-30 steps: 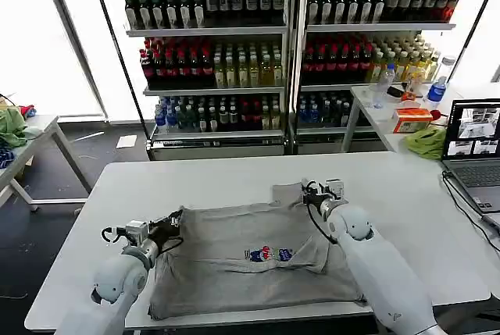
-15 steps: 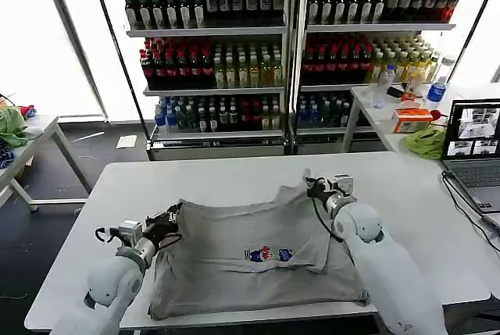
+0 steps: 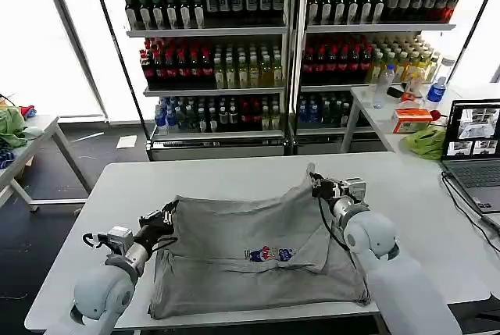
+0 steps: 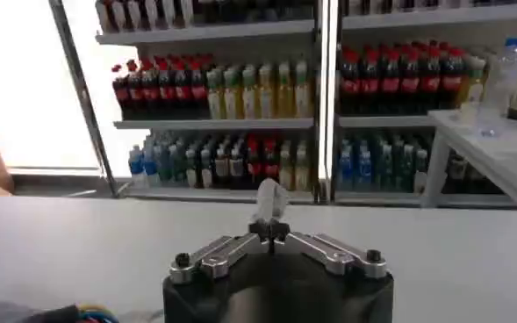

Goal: Fold and organize the clothes.

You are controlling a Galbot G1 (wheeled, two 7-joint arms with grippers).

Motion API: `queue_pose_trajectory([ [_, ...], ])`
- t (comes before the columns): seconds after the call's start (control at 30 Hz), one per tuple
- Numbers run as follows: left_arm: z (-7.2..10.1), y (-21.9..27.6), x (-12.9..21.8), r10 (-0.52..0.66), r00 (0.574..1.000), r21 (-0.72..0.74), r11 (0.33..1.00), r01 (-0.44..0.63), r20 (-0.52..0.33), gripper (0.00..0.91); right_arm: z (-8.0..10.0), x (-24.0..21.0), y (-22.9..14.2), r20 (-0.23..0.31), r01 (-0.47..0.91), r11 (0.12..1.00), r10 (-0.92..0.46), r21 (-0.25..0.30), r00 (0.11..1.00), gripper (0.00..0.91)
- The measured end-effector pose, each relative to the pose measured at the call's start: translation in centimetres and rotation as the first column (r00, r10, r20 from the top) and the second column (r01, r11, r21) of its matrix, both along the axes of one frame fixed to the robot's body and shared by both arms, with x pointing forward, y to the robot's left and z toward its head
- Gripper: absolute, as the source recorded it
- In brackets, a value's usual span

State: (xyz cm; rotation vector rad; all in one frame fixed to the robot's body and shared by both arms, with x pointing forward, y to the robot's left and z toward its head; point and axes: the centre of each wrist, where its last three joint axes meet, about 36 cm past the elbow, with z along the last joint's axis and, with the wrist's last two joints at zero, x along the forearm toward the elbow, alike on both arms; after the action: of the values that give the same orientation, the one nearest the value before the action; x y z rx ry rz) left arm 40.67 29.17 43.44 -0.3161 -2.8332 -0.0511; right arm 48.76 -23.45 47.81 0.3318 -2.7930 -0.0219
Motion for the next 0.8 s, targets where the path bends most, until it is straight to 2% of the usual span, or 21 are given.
queue_pose_trajectory([
  [0.47,0.0,0.0,-4.1,-0.004,1.000,0.043,0.999,0.004,-0.005,0.000,-0.1,-7.8,-0.6,0.001,0.062,0.998,-0.062,0.012,0.998,0.000],
  [0.8,-1.6,0.0,-6.3,-0.006,0.998,0.078,0.997,0.010,-0.055,0.000,-2.2,-13.1,-0.5,-0.049,0.128,0.991,-0.129,-0.026,0.990,0.000],
])
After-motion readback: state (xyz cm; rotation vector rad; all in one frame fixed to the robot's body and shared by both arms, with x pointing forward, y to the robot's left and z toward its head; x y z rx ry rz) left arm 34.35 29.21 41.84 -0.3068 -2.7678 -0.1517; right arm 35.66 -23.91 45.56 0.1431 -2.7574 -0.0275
